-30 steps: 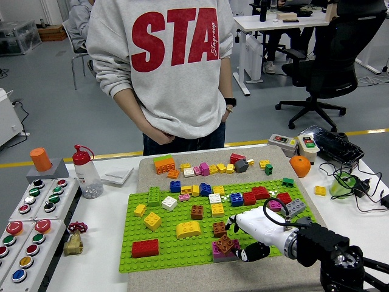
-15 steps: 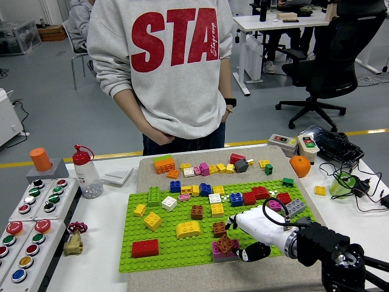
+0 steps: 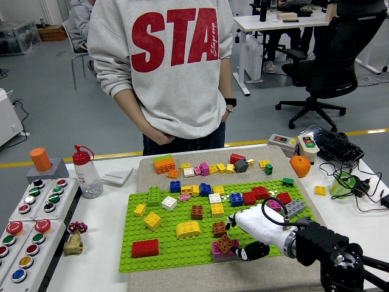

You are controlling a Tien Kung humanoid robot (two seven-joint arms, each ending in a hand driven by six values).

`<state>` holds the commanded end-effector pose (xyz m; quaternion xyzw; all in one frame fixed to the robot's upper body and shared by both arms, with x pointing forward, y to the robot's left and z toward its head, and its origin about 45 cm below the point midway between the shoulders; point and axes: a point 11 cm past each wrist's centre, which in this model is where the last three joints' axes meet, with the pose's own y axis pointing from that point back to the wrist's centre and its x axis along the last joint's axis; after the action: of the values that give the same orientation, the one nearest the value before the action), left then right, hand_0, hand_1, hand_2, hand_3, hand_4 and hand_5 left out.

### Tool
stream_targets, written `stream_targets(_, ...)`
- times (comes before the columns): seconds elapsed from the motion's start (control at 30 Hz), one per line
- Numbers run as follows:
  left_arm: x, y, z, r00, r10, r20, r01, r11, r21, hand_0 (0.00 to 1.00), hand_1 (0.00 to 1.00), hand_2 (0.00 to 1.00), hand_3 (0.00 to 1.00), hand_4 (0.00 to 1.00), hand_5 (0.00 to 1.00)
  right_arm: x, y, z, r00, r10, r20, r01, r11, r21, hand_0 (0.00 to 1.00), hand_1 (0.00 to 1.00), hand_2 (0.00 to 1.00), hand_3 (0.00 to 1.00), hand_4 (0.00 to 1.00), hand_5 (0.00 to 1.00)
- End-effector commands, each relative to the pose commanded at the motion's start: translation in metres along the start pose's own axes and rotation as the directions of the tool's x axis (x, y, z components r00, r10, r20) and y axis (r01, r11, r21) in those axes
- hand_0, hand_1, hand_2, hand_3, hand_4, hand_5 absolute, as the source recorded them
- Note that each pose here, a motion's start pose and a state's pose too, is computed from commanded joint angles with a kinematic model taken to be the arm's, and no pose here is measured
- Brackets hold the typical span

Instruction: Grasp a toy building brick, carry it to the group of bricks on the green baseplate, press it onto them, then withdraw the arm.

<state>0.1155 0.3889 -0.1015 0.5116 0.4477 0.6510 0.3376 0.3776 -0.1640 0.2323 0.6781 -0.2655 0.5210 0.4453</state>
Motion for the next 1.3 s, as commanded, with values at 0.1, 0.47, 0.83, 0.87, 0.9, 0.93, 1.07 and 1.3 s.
stream_targets(0.1,-0.0001,0.0000,-0.0002,1.000,0.000,0.000,0.000,1.000,0.000,0.629,0.592,0.604,0.398,0.331,0.963,0.0004,0.0001,-0.0007,1.000,0.004,-0.001,-0.004,1.000,0.004,0.634,0.679,0.814,0.670,0.694,0.375)
stream_targets(0.47,-0.0002,-0.0001,-0.0010,1.000,0.001,0.002,-0.001,1.000,0.003,0.629,0.592,0.604,0.397,0.331,0.964,-0.0033,0.0004,-0.0040,1.000,-0.014,-0.003,0.014,1.000,0.019,0.651,0.717,0.859,0.670,0.691,0.371)
stream_targets(0.83,-0.0003,-0.0005,-0.0031,1.000,0.001,0.004,-0.001,1.000,0.008,0.629,0.593,0.604,0.398,0.336,0.966,-0.0058,-0.0006,-0.0045,1.000,-0.018,-0.001,0.018,1.000,0.017,0.643,0.720,0.862,0.667,0.686,0.369)
stream_targets(0.87,-0.0003,-0.0005,-0.0033,1.000,0.001,0.005,-0.002,1.000,0.009,0.629,0.593,0.604,0.398,0.336,0.966,-0.0058,-0.0006,-0.0044,1.000,-0.017,-0.001,0.017,1.000,0.016,0.643,0.720,0.862,0.667,0.686,0.369)
stream_targets(0.9,-0.0003,-0.0005,-0.0035,1.000,0.001,0.005,-0.002,1.000,0.009,0.629,0.593,0.604,0.398,0.336,0.966,-0.0057,-0.0005,-0.0043,1.000,-0.016,-0.001,0.016,1.000,0.016,0.643,0.720,0.862,0.667,0.686,0.369)
stream_targets(0.93,-0.0003,-0.0006,-0.0036,1.000,0.001,0.005,-0.001,1.000,0.009,0.629,0.593,0.604,0.398,0.336,0.966,-0.0056,-0.0005,-0.0042,1.000,-0.016,-0.001,0.016,1.000,0.015,0.643,0.720,0.862,0.667,0.686,0.369)
stream_targets(1.07,-0.0002,-0.0006,-0.0035,1.000,0.001,0.004,-0.001,1.000,0.008,0.629,0.593,0.605,0.398,0.334,0.964,-0.0046,-0.0004,-0.0037,1.000,-0.013,0.000,0.013,1.000,0.013,0.648,0.718,0.862,0.664,0.684,0.368)
stream_targets(1.3,-0.0002,-0.0004,-0.0022,1.000,0.000,0.003,0.000,1.000,0.005,0.629,0.592,0.604,0.398,0.335,0.965,-0.0028,-0.0003,-0.0045,1.000,-0.008,0.003,0.008,1.000,0.016,0.646,0.717,0.860,0.664,0.681,0.366)
